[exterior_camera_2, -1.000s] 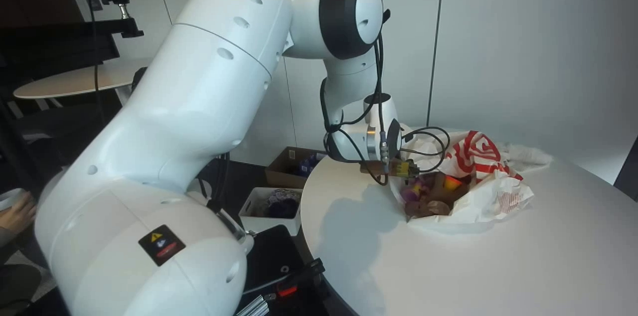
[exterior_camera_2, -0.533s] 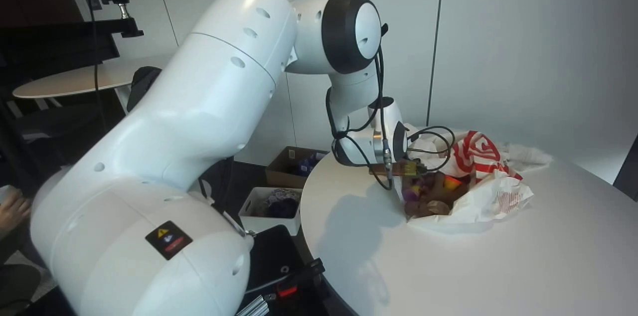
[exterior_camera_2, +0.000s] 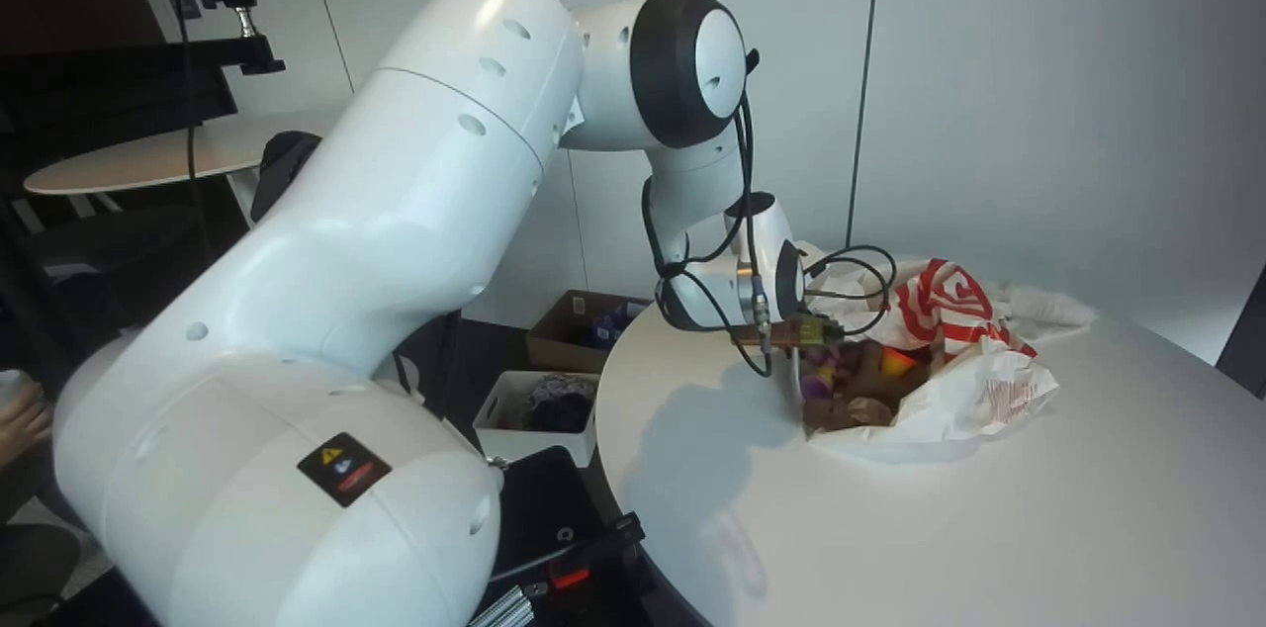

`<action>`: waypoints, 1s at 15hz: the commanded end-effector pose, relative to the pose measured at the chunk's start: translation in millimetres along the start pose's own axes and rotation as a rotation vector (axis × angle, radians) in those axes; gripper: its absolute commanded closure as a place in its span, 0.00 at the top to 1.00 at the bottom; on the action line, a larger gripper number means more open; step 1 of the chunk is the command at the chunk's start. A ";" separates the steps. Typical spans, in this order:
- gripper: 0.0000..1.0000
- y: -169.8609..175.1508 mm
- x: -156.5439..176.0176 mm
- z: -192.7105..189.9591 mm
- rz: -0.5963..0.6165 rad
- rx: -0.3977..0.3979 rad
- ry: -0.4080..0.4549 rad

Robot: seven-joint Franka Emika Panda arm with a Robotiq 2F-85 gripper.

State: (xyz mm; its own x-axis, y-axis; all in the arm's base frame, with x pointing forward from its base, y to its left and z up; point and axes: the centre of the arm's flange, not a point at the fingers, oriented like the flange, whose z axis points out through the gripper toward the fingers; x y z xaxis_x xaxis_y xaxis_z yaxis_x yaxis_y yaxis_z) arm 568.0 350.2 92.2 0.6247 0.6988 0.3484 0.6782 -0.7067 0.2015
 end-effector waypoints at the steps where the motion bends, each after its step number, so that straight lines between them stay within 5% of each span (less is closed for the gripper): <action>1: 0.03 10.1 5.5 -3.9 0.048 0.016 0.002; 6: 0.01 32.9 8.2 -10.2 0.187 0.246 -0.093; 15: 0.00 115.6 13.7 -68.5 0.439 0.695 -0.106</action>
State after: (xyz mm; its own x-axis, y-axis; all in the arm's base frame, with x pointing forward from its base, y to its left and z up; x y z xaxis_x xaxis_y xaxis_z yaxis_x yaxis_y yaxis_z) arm 622.3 280.1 150.7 0.8700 0.4552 0.1895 0.4902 -0.7575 -0.4310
